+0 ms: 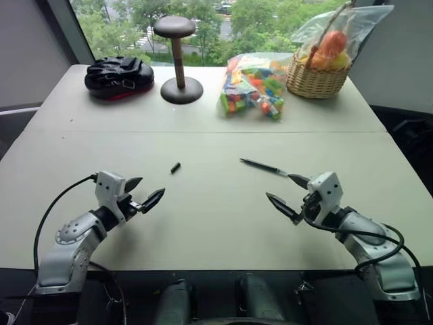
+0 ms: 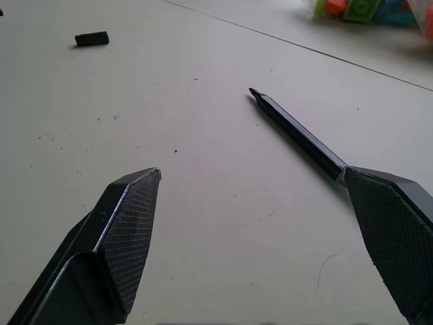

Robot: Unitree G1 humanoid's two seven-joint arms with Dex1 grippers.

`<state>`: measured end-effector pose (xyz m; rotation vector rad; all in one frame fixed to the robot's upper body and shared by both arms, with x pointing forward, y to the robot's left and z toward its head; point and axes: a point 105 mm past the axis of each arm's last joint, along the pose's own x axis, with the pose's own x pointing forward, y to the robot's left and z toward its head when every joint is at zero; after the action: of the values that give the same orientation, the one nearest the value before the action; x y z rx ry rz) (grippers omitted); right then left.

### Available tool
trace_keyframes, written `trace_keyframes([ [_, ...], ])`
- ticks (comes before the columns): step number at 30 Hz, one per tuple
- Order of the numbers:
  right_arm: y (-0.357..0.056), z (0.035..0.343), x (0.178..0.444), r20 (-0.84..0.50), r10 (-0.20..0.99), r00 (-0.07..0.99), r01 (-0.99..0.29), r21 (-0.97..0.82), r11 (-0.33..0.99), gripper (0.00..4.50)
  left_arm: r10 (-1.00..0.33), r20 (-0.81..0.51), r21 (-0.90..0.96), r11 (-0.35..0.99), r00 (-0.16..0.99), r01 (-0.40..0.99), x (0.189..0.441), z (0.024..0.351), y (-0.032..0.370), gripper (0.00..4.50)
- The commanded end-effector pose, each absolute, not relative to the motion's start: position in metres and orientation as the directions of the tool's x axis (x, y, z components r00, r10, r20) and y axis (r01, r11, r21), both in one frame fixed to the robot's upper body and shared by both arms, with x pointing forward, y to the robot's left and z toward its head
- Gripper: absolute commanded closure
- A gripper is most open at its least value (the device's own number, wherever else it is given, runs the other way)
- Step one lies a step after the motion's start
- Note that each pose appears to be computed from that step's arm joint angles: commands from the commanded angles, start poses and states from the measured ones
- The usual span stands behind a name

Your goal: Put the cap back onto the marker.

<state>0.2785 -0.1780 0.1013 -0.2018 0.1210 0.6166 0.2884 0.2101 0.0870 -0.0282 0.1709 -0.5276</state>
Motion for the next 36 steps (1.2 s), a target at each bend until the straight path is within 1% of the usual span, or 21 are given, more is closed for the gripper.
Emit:
trace_keyframes([
  [1, -0.1757, 0.1124, 0.2809, -0.124, 0.565, 0.816, -0.579, -0.179, 0.796, 0.04, -0.509, -0.116, -0.002, 0.859, 0.853, 0.513, 0.2917, 0.1005, 0.2080, 0.00],
  [4, -0.1756, 0.1122, 0.2809, -0.123, 0.562, 0.818, -0.575, -0.179, 0.798, 0.04, -0.514, -0.093, -0.035, 0.858, 0.853, 0.513, 0.2939, 0.1025, 0.2062, 0.00],
  [30, -0.1758, 0.1113, 0.2813, -0.122, 0.555, 0.823, -0.568, -0.183, 0.802, 0.04, -0.508, -0.102, -0.033, 0.861, 0.855, 0.507, 0.2949, 0.1008, 0.2085, 0.00],
  [34, -0.1754, 0.1109, 0.2820, -0.123, 0.556, 0.822, -0.569, -0.184, 0.801, 0.04, -0.521, -0.103, -0.015, 0.852, 0.847, 0.523, 0.2959, 0.1025, 0.2079, 0.00],
  [36, -0.1747, 0.1108, 0.2828, -0.123, 0.557, 0.821, -0.571, -0.185, 0.800, 0.04, -0.549, -0.099, 0.004, 0.834, 0.830, 0.552, 0.2968, 0.1075, 0.2073, 0.00],
])
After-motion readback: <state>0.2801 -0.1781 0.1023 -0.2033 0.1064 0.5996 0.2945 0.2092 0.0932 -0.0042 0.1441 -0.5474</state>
